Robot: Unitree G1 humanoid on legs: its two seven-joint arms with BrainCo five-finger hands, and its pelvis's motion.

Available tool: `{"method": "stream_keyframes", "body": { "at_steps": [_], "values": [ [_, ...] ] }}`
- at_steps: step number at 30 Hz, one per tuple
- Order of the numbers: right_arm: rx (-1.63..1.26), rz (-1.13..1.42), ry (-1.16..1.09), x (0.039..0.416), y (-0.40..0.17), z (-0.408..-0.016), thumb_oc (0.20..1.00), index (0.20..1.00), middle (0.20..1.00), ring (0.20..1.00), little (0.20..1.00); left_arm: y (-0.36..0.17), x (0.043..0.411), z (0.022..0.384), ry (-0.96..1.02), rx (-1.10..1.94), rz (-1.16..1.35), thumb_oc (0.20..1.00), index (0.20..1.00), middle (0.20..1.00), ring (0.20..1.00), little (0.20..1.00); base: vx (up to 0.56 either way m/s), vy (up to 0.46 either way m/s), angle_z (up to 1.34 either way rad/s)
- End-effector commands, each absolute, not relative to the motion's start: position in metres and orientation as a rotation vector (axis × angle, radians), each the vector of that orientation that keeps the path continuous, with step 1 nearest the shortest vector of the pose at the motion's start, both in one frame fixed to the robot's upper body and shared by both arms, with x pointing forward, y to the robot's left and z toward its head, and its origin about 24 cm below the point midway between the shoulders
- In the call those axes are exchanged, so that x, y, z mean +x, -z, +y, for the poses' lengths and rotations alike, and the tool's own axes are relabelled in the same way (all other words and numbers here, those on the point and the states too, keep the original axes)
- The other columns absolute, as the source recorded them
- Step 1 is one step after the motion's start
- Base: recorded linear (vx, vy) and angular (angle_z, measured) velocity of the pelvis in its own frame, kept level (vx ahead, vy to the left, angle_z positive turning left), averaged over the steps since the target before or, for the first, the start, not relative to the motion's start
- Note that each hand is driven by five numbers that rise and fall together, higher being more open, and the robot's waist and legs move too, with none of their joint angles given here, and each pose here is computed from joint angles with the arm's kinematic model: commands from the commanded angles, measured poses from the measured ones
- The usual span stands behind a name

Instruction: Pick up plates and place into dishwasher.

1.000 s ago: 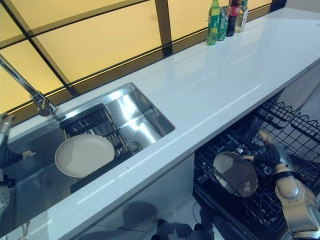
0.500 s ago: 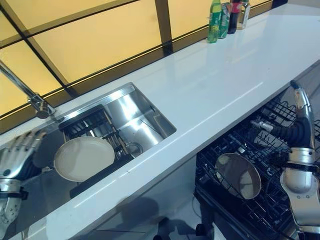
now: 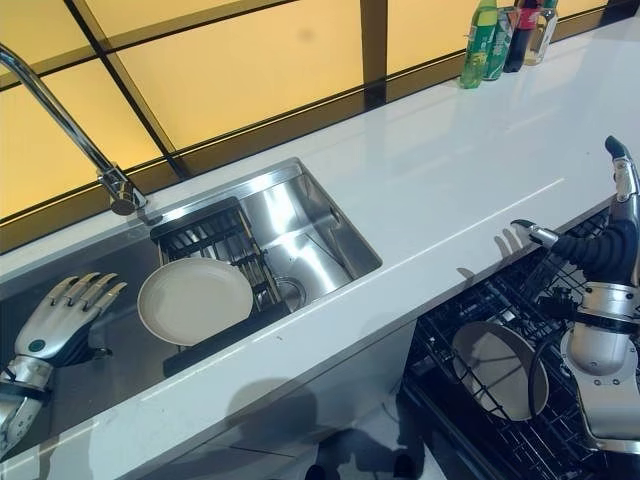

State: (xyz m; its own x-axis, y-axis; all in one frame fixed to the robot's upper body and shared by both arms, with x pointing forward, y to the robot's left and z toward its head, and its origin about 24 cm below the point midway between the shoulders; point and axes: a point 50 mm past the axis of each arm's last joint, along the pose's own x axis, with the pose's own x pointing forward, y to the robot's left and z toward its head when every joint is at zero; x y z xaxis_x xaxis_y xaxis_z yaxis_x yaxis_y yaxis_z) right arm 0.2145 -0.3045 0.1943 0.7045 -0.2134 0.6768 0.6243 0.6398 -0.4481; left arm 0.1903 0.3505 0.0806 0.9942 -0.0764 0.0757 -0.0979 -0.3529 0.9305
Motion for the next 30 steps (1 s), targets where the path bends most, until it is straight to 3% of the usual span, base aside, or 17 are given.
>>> {"method": "stream_keyframes", "body": {
  "at_steps": [1,16,23,30],
  "values": [
    [-0.704,-0.750,0.445,0.218,-0.216,-0.285,1.000,1.000,1.000,1.000,1.000,-0.119,0.198,0.363,-0.077,2.034,-0.209,1.000,1.000,1.000,1.000,1.000,0.00,0.000,0.00],
    [-0.690,-0.739,0.455,0.219,-0.210,-0.284,1.000,1.000,1.000,1.000,1.000,-0.119,0.217,0.327,-0.083,1.955,-0.512,1.000,1.000,1.000,1.000,1.000,0.00,0.000,0.00],
    [-0.687,-0.755,0.455,0.218,-0.211,-0.284,1.000,1.000,1.000,1.000,1.000,-0.105,0.221,0.309,0.082,1.932,-0.518,1.000,1.000,1.000,1.000,1.000,0.00,0.009,-0.07],
    [-0.682,-0.769,0.459,0.218,-0.212,-0.283,1.000,1.000,1.000,1.000,1.000,-0.105,0.221,0.316,0.102,1.939,-0.454,1.000,1.000,1.000,1.000,1.000,0.00,0.007,-0.06]
  ]
}}
